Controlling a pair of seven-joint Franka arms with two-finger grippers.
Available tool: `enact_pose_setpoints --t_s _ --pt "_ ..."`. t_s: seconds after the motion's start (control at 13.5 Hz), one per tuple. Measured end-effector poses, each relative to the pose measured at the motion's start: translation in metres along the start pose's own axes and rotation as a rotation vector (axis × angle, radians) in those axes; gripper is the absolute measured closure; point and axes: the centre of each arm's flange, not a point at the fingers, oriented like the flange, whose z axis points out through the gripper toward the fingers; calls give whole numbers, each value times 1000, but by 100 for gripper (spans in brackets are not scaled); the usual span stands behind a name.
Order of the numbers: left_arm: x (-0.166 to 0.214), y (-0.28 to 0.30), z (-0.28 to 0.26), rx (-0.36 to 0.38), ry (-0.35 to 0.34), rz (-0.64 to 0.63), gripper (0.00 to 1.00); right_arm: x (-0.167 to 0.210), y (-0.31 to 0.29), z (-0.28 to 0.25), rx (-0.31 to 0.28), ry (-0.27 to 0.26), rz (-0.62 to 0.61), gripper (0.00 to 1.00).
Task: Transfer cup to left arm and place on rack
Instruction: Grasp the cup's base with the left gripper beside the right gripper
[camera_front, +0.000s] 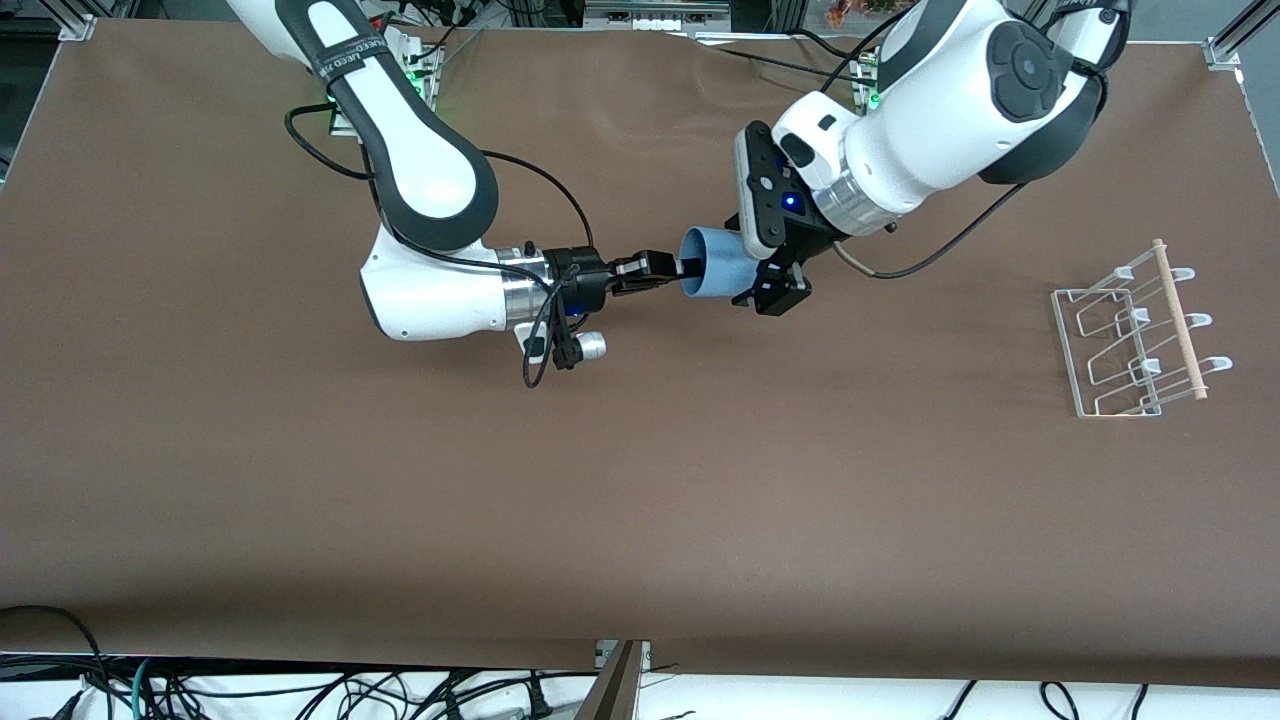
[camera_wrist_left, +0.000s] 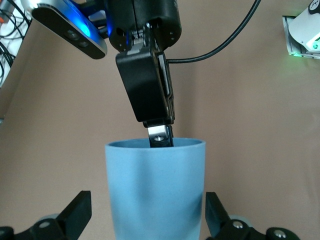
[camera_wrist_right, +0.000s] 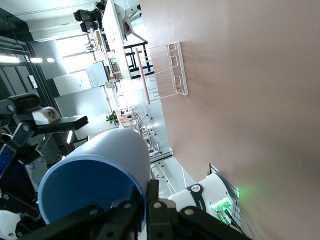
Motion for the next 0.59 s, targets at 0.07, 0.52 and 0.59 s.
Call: enact_pose_setpoints --t_s 0.07,0.52,0.59 --pt "-2 0 1 -1 -2 -3 0 1 1 0 0 1 -3 96" --pt "-19 3 23 -18 -56 -169 0 1 2 -1 -1 2 -9 96" --pt "-20 3 24 -10 -67 -181 0 2 2 -1 -1 2 -9 96"
